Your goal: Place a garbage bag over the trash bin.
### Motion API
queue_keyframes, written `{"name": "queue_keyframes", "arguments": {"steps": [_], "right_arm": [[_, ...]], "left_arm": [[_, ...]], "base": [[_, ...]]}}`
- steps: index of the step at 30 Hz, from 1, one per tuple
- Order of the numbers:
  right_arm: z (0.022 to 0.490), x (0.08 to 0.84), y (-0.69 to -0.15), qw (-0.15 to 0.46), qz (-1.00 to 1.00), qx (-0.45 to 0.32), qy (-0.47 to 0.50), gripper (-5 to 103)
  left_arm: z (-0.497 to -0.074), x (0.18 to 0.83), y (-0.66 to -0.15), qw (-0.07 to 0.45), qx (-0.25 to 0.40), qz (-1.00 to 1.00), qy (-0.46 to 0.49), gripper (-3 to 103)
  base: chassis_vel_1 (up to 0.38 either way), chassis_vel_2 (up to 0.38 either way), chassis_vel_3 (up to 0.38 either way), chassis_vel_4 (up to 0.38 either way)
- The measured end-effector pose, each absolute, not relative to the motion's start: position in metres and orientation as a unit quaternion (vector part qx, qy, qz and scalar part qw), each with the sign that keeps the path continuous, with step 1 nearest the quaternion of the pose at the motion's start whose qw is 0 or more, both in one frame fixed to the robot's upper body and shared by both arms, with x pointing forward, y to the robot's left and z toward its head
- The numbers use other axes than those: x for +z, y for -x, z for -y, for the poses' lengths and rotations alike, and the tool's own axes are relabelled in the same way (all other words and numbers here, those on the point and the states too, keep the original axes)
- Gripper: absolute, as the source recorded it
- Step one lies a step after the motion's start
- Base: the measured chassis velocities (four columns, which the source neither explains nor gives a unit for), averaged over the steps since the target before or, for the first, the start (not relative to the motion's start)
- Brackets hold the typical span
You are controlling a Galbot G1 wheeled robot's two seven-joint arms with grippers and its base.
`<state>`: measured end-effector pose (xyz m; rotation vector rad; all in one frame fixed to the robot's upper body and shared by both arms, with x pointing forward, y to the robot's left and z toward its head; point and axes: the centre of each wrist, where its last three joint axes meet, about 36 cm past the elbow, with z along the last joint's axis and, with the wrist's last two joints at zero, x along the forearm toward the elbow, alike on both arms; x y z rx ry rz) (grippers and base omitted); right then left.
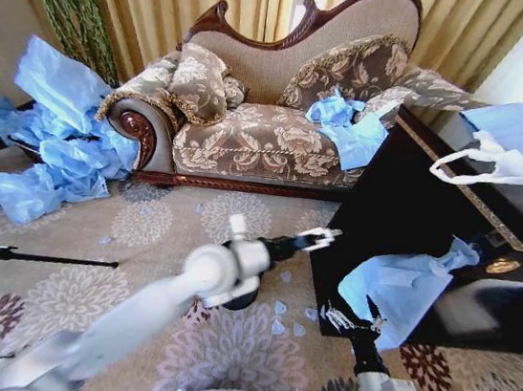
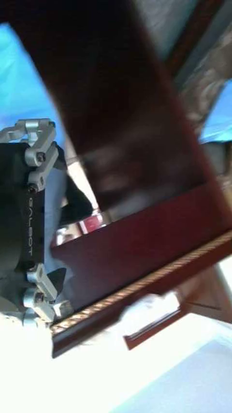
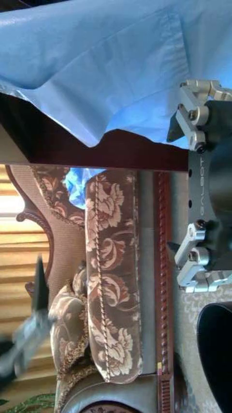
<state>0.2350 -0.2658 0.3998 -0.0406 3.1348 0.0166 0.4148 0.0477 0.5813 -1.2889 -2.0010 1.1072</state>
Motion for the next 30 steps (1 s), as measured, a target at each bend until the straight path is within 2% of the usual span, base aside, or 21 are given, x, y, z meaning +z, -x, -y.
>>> {"name": "queue_keyframes", "arguments": {"steps": [8, 15, 21, 25, 29, 30], "right_arm": [[0.265, 0.394, -0.235, -0.002, -1.000, 0.003, 0.002, 100], [0.265, 0.390, -0.234, -0.011, -1.000, 0.000, -0.006, 100], [0.266, 0.390, -0.233, -0.012, -1.000, -0.001, -0.009, 100], [0.265, 0.389, -0.232, -0.012, -1.000, -0.001, -0.015, 100], [0.265, 0.389, -0.231, -0.012, -1.000, -0.004, -0.016, 100], [0.265, 0.389, -0.231, -0.012, -1.000, -0.004, -0.016, 100]], "left_arm": [[0.016, 0.596, -0.409, 0.276, 0.402, 0.707, 0.513, 100], [0.045, 0.605, -0.403, 0.283, 0.410, 0.684, 0.533, 100], [0.051, 0.601, -0.402, 0.290, 0.413, 0.678, 0.534, 101], [0.055, 0.600, -0.402, 0.292, 0.415, 0.675, 0.537, 96], [0.055, 0.598, -0.402, 0.291, 0.414, 0.676, 0.536, 75], [0.055, 0.598, -0.402, 0.291, 0.414, 0.676, 0.536, 75]], "base": [[0.000, 0.000, 0.000, 0.000], [0.000, 0.000, 0.000, 0.000], [0.000, 0.000, 0.000, 0.000], [0.000, 0.000, 0.000, 0.000], [0.000, 0.000, 0.000, 0.000], [0.000, 0.000, 0.000, 0.000]]}}
